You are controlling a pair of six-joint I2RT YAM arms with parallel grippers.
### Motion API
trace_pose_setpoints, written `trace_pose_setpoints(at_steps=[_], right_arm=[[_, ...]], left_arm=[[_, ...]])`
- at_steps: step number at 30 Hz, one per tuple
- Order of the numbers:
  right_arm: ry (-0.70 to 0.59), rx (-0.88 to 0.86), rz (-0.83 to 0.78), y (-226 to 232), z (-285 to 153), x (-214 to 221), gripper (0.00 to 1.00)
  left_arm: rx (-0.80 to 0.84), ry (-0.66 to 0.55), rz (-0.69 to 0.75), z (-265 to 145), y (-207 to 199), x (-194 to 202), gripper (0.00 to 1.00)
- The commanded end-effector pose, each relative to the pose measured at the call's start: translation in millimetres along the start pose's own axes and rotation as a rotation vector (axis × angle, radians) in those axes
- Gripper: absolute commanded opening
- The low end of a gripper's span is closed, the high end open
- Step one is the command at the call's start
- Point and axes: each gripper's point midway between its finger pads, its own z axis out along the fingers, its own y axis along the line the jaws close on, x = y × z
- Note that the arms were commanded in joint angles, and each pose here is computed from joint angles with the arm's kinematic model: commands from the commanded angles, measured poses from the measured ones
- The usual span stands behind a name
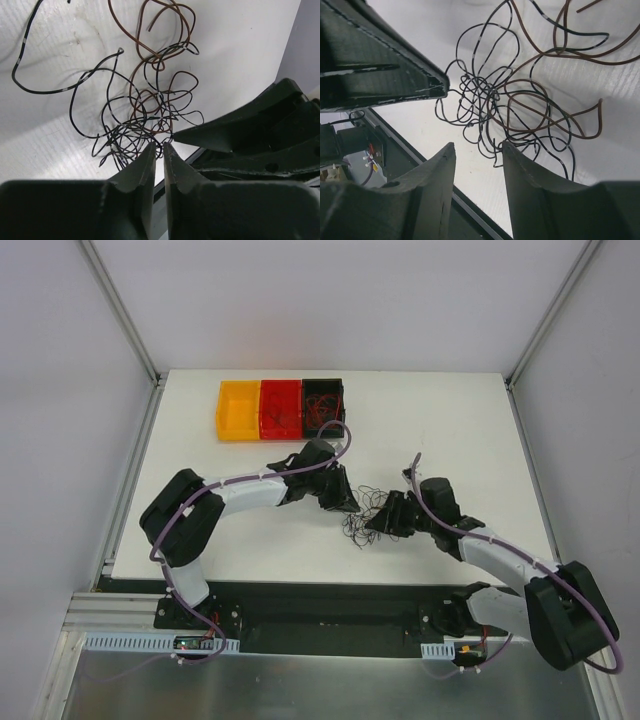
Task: Untangle the cables
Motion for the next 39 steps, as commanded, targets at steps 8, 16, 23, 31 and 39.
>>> trace_pose_setpoints(at_steps=[8, 16, 23, 31, 39], right_arm=[[-0.089, 0.152, 0.081, -5.1, 31.5, -33.2, 0.47], [-0.100, 0.362, 0.044, -40.3, 41.0, -38.6, 0.26], [-0.136, 0.640, -0.068, -83.3, 10.0, -53.3, 0.36], [-0.104, 0.566, -0.085, -80.7, 2.6, -69.8, 0.44], [-0.108, 0.343, -0.171, -31.5, -14.6, -60.3, 0.60]], left_arm=[[0.136, -0.073, 0.213, -42.1, -50.0, -7.6, 0.00], [0.560, -0.299, 0.728, -181.1, -167.4, 25.1, 0.00], [0.667, -0.687, 1.022, -345.5, -214.4, 39.2, 0.00], [0.242, -0.884, 0.802, -382.3, -189.0, -27.6, 0.01], [0.086, -0.353, 0.621, -193.7, -100.1, -0.5, 0.55]])
